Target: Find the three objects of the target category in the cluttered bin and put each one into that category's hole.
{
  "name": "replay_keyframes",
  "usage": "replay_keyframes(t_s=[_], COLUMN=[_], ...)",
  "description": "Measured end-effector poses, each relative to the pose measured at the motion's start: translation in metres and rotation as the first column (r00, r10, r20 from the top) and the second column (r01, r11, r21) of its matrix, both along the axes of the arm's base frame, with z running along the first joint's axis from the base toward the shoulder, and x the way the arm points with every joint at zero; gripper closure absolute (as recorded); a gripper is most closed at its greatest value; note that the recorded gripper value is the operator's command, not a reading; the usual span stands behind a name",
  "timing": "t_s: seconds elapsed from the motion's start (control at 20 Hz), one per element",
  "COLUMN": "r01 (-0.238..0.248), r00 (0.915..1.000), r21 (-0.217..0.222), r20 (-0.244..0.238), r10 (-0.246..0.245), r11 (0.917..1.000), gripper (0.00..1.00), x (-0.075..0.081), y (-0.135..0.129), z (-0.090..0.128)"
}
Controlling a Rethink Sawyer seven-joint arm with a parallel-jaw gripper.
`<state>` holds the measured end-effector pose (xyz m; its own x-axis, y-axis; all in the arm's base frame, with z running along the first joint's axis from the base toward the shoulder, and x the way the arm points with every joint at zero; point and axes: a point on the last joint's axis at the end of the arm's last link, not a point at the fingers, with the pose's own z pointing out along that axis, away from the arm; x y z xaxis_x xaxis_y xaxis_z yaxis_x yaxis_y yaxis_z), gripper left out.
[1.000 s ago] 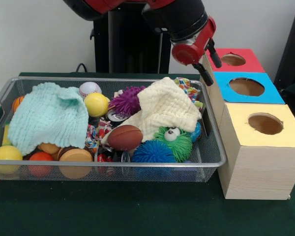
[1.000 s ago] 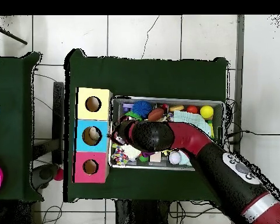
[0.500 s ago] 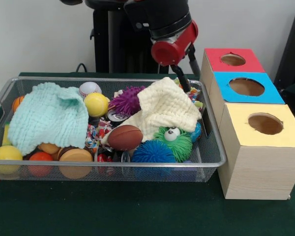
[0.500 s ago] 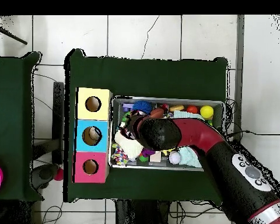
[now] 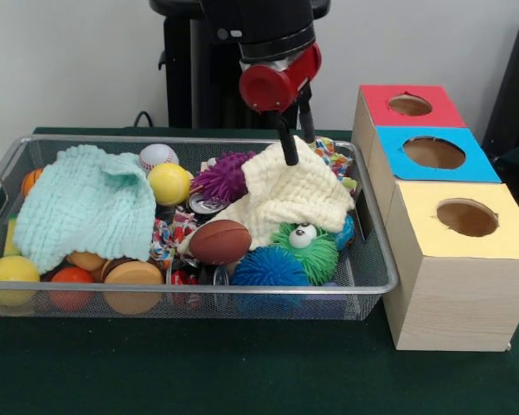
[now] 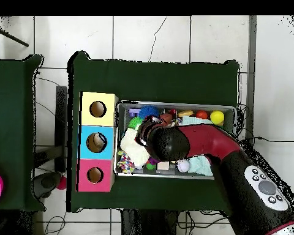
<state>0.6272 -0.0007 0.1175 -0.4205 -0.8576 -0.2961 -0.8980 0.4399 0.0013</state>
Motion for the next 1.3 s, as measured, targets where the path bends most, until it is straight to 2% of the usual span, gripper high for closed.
replay_keyframes(t_s=[0.15, 0.3, 0.45, 0.55, 0.6, 0.7, 0.8, 0.9, 0.95, 1.1, 1.2, 1.25, 1.3], r01=[-0.027, -0.065, -0.102, -0.115, -0.135, -0.146, -0.155, -0.151, -0.136, -0.114, -0.051, -0.032, 0.01], r00=[0.9995, 0.9967, 0.9913, 0.9886, 0.9831, 0.9796, 0.9753, 0.9744, 0.9767, 0.981, 0.9915, 0.9937, 0.9968], r21=[-0.064, -0.159, -0.241, -0.269, -0.321, -0.353, -0.393, -0.418, -0.431, -0.435, -0.412, -0.401, -0.377], r20=[0.014, 0.037, 0.057, 0.063, 0.074, 0.078, 0.085, 0.09, 0.092, 0.093, 0.088, 0.086, 0.077], r10=[0.028, 0.072, 0.119, 0.136, 0.167, 0.185, 0.204, 0.206, 0.194, 0.17, 0.096, 0.072, 0.021], r11=[0.9976, 0.9851, 0.9651, 0.9563, 0.9373, 0.9241, 0.9063, 0.896, 0.8918, 0.8932, 0.9099, 0.9154, 0.9262], gripper=[0.0, 0.0, 0.0, 0.0, 0.0, 0.0, 0.0, 0.0, 0.0, 0.0, 0.0, 0.0, 0.0], x=[-0.001, -0.002, -0.005, -0.005, -0.006, -0.007, -0.007, -0.007, -0.006, -0.005, -0.005, -0.004, -0.004], y=[-0.003, -0.007, -0.01, -0.011, -0.012, -0.014, -0.019, -0.026, -0.035, -0.044, -0.059, -0.063, -0.069], z=[-0.003, -0.01, -0.016, -0.018, -0.022, -0.024, -0.025, -0.025, -0.024, -0.023, -0.021, -0.021, -0.022])
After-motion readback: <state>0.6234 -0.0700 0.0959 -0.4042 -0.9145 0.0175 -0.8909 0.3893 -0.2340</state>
